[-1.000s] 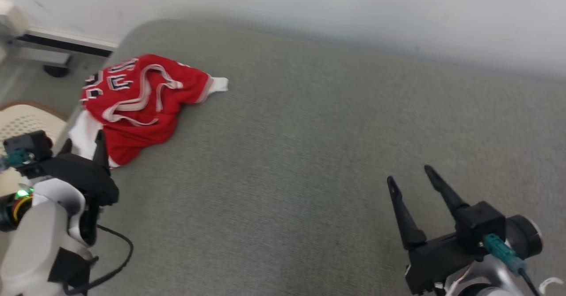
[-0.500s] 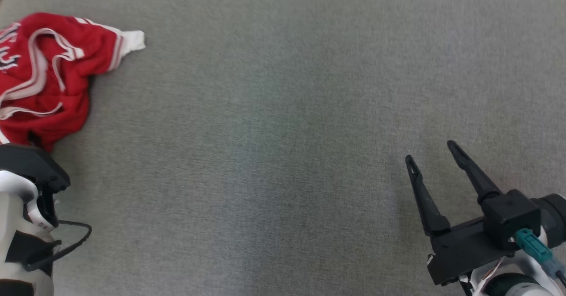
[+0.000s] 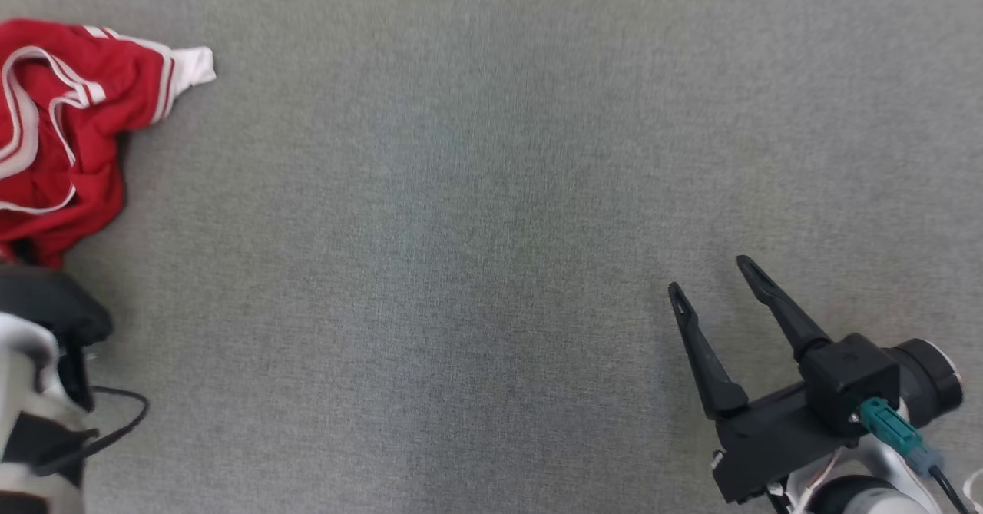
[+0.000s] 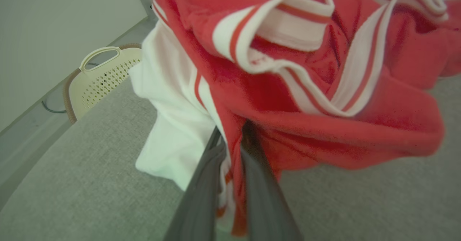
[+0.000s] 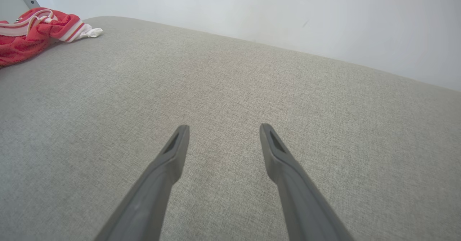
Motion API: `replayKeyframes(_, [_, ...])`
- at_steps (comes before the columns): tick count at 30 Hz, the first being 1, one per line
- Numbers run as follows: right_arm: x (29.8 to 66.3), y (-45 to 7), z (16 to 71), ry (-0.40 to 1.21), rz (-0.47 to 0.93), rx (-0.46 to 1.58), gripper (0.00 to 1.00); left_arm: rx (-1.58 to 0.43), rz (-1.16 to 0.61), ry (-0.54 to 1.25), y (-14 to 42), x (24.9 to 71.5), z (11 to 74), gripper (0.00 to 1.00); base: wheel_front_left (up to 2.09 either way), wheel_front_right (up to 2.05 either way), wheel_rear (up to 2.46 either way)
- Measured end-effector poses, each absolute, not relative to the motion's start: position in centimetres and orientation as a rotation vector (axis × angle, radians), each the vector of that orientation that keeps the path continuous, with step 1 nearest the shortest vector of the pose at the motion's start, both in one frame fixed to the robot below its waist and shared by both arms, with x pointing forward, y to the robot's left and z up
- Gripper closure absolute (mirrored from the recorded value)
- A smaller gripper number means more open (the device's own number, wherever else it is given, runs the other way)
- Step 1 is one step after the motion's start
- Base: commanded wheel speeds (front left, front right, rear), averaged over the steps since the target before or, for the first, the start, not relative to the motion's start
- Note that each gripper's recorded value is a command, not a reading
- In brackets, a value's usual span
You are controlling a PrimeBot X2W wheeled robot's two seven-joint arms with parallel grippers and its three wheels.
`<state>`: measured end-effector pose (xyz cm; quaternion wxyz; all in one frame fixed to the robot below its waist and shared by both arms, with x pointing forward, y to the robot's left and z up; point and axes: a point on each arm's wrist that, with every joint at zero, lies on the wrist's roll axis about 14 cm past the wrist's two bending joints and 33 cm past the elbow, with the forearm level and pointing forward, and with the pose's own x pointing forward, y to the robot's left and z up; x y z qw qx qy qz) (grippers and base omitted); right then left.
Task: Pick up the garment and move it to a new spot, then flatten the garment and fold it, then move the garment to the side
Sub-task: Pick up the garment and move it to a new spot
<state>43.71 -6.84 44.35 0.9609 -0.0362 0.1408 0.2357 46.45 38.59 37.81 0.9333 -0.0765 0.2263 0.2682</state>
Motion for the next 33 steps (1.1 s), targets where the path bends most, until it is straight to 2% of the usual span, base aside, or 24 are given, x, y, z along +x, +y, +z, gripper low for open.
replayKeyframes(4, [43.6,-6.6,45.6,0.241,0.464,-0.039,0.0,-0.213,0.554,0.278,39.6,47.5,42.1,1.0,0.0,0.0,0.0])
replayKeyframes(11, [42.4,-6.8,47.6,0.169,0.421,0.024,0.0,-0.162,0.385,-0.064,36.3,51.5,54.0,1.0,0.0,0.0,0.0])
replayKeyframes(19, [40.7,-9.3,51.1,0.056,0.33,0.032,0.0,-0.134,0.103,-0.319,25.6,52.4,64.5,1.0,0.0,0.0,0.0])
replayKeyframes(28, [38.0,-14.1,53.7,-0.023,0.188,0.041,0.0,-0.256,-0.184,-0.555,13.9,50.4,74.5,1.0,0.0,0.0,0.0])
replayKeyframes(33, [36.2,-17.5,53.9,-0.039,0.084,0.068,0.0,-0.345,-0.352,-0.588,7.4,48.8,75.9,1.0,0.0,0.0,0.0])
